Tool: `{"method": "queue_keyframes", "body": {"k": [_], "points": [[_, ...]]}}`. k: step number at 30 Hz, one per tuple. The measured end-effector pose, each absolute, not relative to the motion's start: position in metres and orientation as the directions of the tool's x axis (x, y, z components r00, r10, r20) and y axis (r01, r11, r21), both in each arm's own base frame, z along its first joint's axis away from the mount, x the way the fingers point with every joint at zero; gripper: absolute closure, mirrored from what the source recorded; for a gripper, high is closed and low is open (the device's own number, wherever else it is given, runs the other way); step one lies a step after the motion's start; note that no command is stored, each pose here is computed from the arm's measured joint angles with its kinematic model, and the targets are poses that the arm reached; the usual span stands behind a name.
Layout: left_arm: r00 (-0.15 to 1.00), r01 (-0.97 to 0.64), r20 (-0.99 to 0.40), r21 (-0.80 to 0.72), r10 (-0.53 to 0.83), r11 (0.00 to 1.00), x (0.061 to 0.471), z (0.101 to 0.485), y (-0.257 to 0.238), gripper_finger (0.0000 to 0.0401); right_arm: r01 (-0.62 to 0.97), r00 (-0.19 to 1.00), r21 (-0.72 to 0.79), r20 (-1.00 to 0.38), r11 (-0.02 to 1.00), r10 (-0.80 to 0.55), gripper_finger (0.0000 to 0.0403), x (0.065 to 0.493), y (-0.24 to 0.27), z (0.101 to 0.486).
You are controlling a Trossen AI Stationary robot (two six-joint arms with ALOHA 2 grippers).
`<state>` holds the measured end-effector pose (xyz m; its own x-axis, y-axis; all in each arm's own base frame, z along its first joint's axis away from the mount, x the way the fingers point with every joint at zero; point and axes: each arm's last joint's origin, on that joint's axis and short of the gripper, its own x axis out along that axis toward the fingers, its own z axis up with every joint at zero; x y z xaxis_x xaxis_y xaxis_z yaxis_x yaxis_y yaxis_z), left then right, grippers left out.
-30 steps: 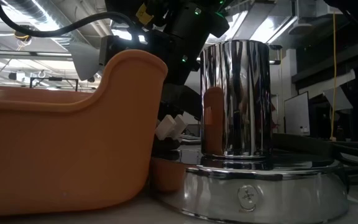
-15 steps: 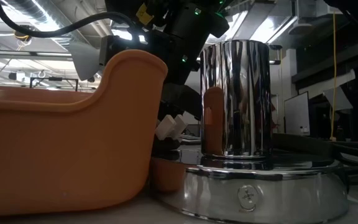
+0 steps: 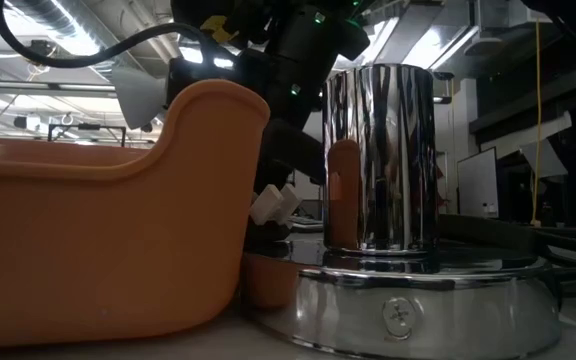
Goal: Sort batteries
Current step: Put the black battery into the orange bin
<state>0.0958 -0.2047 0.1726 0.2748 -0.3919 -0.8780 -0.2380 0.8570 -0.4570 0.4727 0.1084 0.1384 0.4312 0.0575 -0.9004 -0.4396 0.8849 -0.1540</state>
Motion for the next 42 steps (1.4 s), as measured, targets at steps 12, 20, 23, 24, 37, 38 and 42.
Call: {"method": "queue_keyframes", "body": {"k": [12, 20, 23, 24, 37, 38, 42], "points": [[0.293, -0.238, -0.876, -0.455, -0.384, 0.858, 0.096, 0.173, -0.204, 0.0271, -0.423, 0.423, -0.143, -0.905, 0.895, 0.055, 0.038, 0.474, 0.109, 0.144], [0.405, -0.193, -0.857, -0.419, -0.317, 0.887, 0.099, 0.173, -0.202, 0.0271, -0.429, 0.38, -0.142, -0.924, 0.892, 0.036, 0.0378, 0.476, 0.11, 0.174], [0.425, -0.178, -0.852, -0.409, -0.305, 0.895, 0.1, 0.173, -0.202, 0.0271, -0.432, 0.343, -0.137, -0.939, 0.891, 0.022, 0.0378, 0.474, 0.109, 0.182], [0.427, -0.175, -0.852, -0.407, -0.303, 0.896, 0.1, 0.173, -0.202, 0.0271, -0.432, 0.339, -0.138, -0.941, 0.891, 0.019, 0.0378, 0.474, 0.109, 0.186], [0.535, -0.077, -0.816, -0.307, -0.221, 0.949, 0.109, 0.174, -0.197, 0.0271, -0.389, 0.299, -0.115, -0.954, 0.914, 0.008, 0.0378, 0.468, 0.108, 0.23], [0.552, -0.068, -0.809, -0.287, -0.204, 0.955, 0.111, 0.175, -0.195, 0.0271, -0.378, 0.278, -0.107, -0.961, 0.92, 0.003, 0.0378, 0.466, 0.107, 0.233], [0.639, -0.05, -0.762, -0.182, -0.109, 0.982, 0.121, 0.176, -0.188, 0.0271, -0.319, 0.249, -0.057, -0.968, 0.946, 0.026, 0.0378, 0.461, 0.107, 0.244]]}}
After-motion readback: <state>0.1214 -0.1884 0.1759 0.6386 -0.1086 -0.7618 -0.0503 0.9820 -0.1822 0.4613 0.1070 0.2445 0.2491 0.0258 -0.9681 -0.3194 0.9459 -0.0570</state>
